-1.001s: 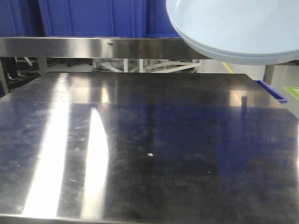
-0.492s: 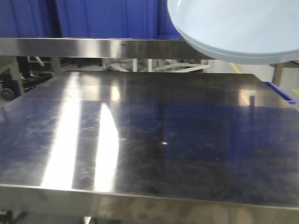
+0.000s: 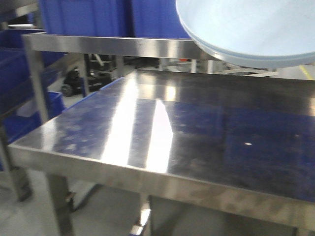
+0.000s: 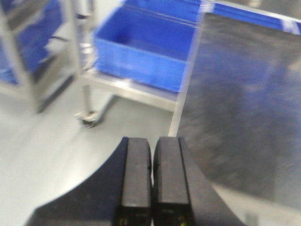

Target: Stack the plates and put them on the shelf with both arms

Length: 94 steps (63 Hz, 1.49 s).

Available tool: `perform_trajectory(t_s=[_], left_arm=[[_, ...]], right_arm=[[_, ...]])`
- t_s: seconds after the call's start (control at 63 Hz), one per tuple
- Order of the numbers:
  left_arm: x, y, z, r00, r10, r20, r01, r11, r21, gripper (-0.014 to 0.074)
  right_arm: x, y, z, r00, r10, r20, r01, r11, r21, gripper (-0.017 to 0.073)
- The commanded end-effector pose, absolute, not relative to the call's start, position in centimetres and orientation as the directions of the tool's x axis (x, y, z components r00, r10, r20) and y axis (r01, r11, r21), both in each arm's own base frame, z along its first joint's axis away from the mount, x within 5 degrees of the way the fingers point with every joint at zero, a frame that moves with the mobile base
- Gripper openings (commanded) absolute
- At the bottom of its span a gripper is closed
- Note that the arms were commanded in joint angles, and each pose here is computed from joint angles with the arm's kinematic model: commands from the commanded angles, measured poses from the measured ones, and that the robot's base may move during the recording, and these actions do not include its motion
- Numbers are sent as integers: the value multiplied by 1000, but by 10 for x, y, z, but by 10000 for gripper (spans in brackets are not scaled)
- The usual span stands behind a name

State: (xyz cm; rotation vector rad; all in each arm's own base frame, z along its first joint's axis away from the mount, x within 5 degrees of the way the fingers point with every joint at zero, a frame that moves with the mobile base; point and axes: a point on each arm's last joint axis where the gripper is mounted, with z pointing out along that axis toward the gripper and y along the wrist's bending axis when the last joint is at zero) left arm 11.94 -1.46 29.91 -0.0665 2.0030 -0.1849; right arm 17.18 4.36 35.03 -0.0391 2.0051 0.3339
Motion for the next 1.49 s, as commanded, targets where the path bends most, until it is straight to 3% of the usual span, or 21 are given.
perform_trajectory(t_s=[0.0, 1.477], left_arm=[[122, -16, 315, -329, -150, -932, 58, 982, -179, 91], [122, -16, 315, -329, -150, -932, 58, 982, -179, 91]], right_arm=[[172, 41, 371, -318, 152, -936, -188, 957, 219, 48], [172, 41, 371, -318, 152, -936, -188, 957, 219, 48]])
